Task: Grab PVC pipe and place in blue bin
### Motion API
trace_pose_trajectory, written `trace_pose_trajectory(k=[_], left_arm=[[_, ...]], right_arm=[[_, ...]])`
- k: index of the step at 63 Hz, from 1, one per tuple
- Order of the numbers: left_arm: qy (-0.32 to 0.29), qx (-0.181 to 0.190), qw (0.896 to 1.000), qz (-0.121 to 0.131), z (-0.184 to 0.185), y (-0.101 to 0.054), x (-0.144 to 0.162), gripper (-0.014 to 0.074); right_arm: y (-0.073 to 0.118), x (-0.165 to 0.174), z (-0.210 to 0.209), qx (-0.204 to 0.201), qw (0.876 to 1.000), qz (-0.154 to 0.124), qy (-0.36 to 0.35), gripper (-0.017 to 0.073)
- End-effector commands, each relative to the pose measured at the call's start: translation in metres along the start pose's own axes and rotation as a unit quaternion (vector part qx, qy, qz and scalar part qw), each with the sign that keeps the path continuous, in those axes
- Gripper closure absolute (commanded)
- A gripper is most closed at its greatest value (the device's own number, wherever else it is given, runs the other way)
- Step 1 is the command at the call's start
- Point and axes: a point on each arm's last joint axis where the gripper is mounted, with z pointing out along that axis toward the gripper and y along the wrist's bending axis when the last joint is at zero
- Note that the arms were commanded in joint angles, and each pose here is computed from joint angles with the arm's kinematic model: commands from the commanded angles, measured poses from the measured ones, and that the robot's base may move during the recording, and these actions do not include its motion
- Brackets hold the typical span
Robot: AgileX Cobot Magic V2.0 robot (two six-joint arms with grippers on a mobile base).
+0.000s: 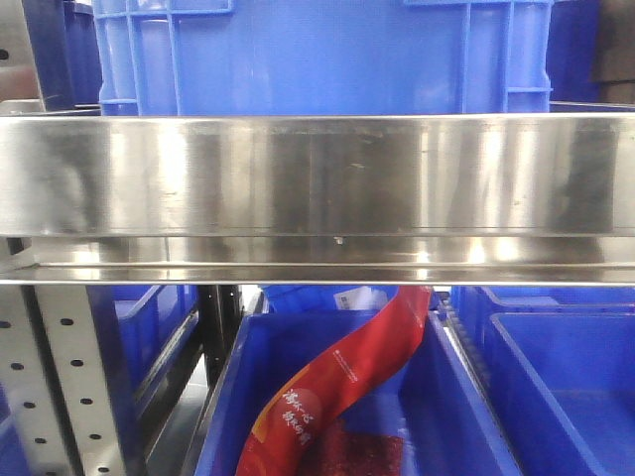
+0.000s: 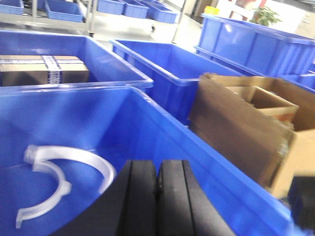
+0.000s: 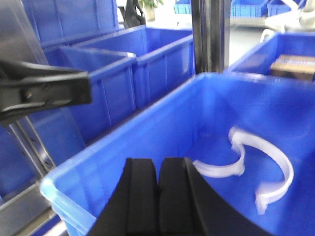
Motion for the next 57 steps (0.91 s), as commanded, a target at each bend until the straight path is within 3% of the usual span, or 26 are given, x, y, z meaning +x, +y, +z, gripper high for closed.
trace_pose_trajectory(k=[1,6,11,21,31,42,52,57], left_arm=[[-0.007,0.014,1.000,0.005,-0.021,-0.011,-0.009,0.0704],[0.002,0.022,1.000,0.010,-0.035,-0.016,-0.011,0.0704],[-0.001,0.029,0.999,0.017,-0.052,-0.022,-0.016,0.0704],[-0.028,0.025,0.998,0.056,-0.078,-0.026,-0.011,0.0704],[-0.065,-0.007,0.997,0.040,-0.092,-0.016,0.020,0.0704],[-0.107,-0.042,0.993,-0.003,-0.110,-0.001,0.068,0.0704],[-0.145,-0.067,0.987,-0.006,-0.134,0.006,0.099,0.0704],[-0.150,-0.070,0.986,0.005,-0.144,0.006,0.107,0.0704]], right_arm=[[0.004,-0.014,-0.023,-0.003,0.999,-0.009,-0.036,0.0727],[0.007,-0.019,-0.041,-0.006,0.999,-0.011,-0.042,0.0727],[0.009,-0.020,-0.056,-0.003,0.999,-0.037,-0.033,0.0727],[0.007,-0.014,-0.076,0.007,0.997,-0.057,-0.061,0.0727],[0.001,0.013,-0.083,0.014,0.994,-0.055,-0.091,0.0727],[-0.009,0.058,-0.085,0.023,0.995,-0.051,-0.084,0.0727],[-0.012,0.075,-0.100,0.026,0.991,-0.051,-0.119,0.0727],[-0.012,0.076,-0.100,0.026,0.991,-0.051,-0.120,0.0727]])
